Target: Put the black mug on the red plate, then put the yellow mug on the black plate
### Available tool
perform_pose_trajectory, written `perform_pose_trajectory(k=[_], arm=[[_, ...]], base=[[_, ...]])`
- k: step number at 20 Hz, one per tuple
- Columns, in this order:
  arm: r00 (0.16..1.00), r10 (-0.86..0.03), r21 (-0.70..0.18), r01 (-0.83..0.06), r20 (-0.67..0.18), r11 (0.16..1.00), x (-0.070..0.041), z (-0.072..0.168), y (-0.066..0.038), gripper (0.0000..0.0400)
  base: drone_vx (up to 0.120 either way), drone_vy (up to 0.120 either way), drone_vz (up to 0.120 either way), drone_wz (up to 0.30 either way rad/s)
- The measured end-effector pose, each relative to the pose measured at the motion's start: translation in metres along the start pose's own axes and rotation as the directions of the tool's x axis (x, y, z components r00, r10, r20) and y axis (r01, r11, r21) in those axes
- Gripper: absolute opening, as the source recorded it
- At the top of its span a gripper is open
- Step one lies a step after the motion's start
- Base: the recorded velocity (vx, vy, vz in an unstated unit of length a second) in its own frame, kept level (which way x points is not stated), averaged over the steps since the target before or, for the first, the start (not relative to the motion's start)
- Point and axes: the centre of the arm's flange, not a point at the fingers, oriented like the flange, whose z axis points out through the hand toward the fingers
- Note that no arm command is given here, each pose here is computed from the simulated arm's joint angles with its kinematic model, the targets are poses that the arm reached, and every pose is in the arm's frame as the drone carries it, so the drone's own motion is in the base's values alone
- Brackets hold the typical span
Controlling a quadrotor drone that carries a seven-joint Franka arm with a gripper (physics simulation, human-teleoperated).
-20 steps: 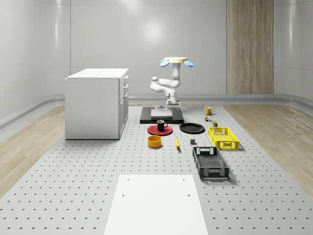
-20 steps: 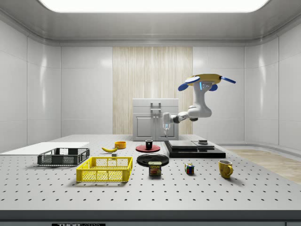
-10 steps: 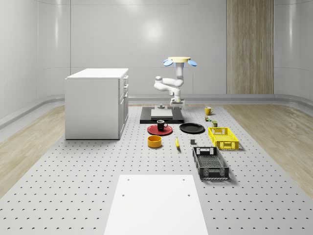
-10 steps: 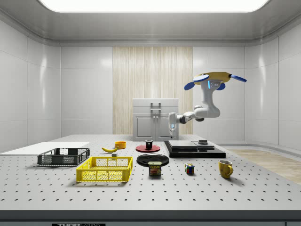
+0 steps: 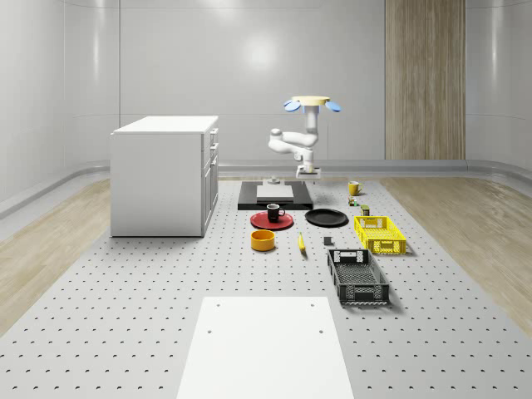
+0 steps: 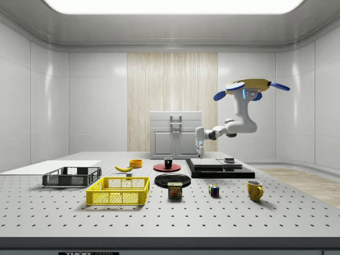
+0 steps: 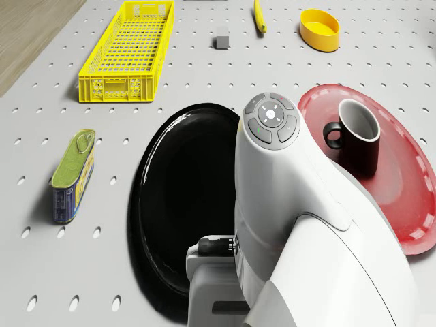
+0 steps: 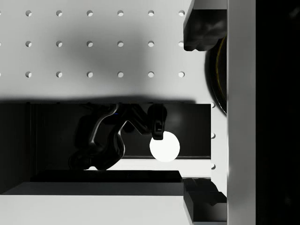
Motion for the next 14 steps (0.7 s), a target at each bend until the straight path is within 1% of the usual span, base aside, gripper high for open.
perform_pose_trajectory(k=[3,8,10,14], arm=[[1.0,0.0,0.0,0.0,0.0,1.0,0.0,0.0,0.0,0.04],[1.0,0.0,0.0,0.0,0.0,1.0,0.0,0.0,0.0,0.04],[1.0,0.0,0.0,0.0,0.0,1.0,0.0,0.0,0.0,0.04],[1.0,0.0,0.0,0.0,0.0,1.0,0.0,0.0,0.0,0.04]], base=[[0.0,0.12,0.0,0.0],[-0.12,0.12,0.0,0.0],[0.0,0.12,0.0,0.0],[-0.11,0.12,0.0,0.0]])
